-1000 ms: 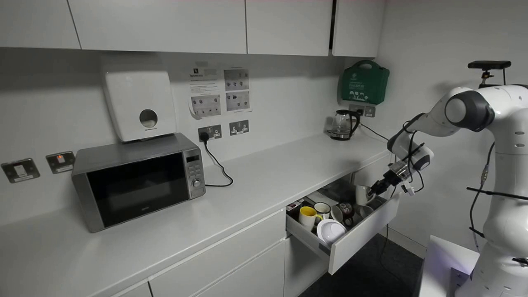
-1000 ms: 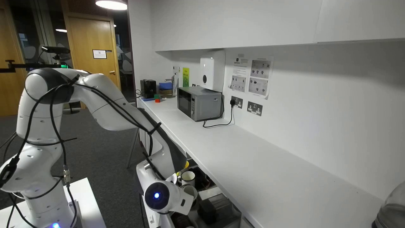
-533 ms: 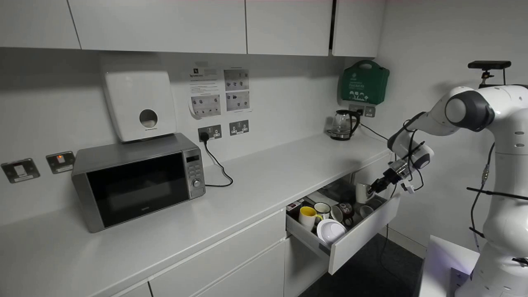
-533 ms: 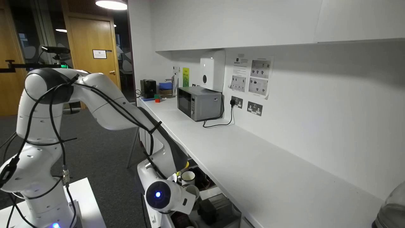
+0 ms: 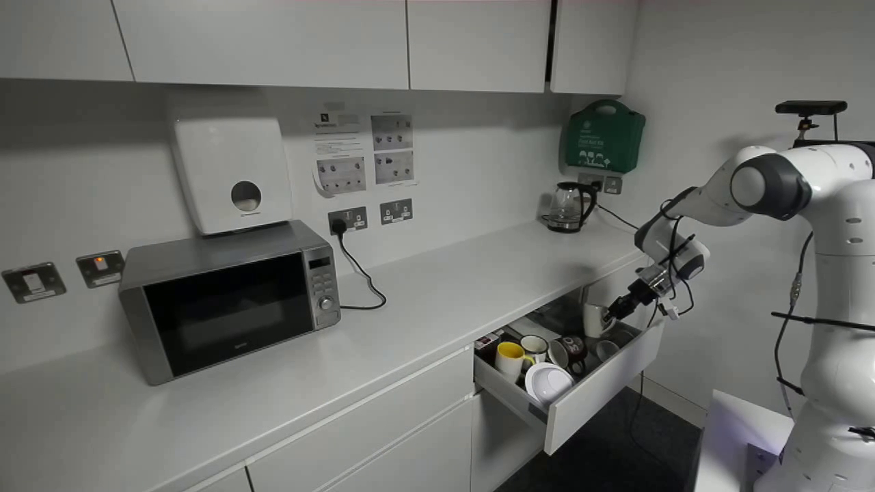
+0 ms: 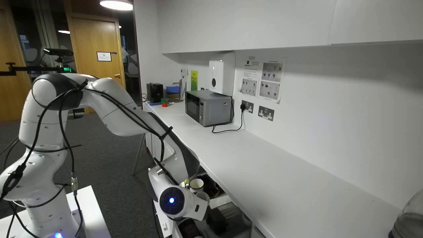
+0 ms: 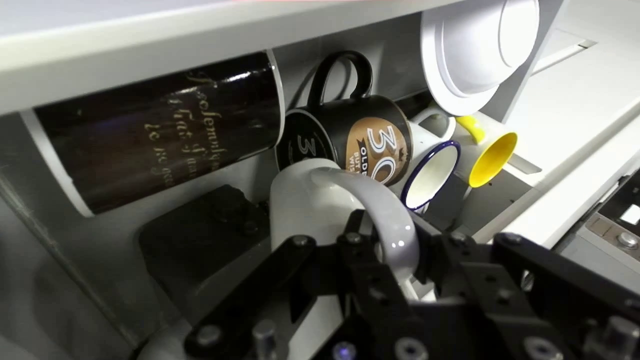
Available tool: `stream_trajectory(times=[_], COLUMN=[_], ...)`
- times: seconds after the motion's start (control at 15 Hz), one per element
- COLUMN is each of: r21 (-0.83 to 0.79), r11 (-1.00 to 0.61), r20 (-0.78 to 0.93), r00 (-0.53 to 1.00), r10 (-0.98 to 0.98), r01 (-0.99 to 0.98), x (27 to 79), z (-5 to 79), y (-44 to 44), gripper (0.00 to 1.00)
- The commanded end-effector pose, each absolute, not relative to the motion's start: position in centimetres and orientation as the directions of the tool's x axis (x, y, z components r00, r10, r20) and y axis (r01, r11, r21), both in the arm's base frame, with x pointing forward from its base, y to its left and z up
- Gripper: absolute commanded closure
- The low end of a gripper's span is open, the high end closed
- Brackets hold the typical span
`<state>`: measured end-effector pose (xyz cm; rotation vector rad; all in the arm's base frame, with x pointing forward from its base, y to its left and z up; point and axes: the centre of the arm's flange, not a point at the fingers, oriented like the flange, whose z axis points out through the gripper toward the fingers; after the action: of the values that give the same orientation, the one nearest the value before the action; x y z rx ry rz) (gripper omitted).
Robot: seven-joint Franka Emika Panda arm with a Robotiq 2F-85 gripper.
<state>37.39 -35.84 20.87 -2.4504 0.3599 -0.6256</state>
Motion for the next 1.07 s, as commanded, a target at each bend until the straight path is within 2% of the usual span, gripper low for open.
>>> stream_trajectory(times=[0.0,1.0], r21=[-0.594,-0.611], r11=[-0.797,-0.785], r20=[0.366,0.32], r00=[0.846,0.873], r10=[-0.389,-0.368], r01=[-0.11,-0.106], x=[39.0,40.6], z=[21.0,17.7], y=[-36.2,-35.5], gripper=[0.97,0.97])
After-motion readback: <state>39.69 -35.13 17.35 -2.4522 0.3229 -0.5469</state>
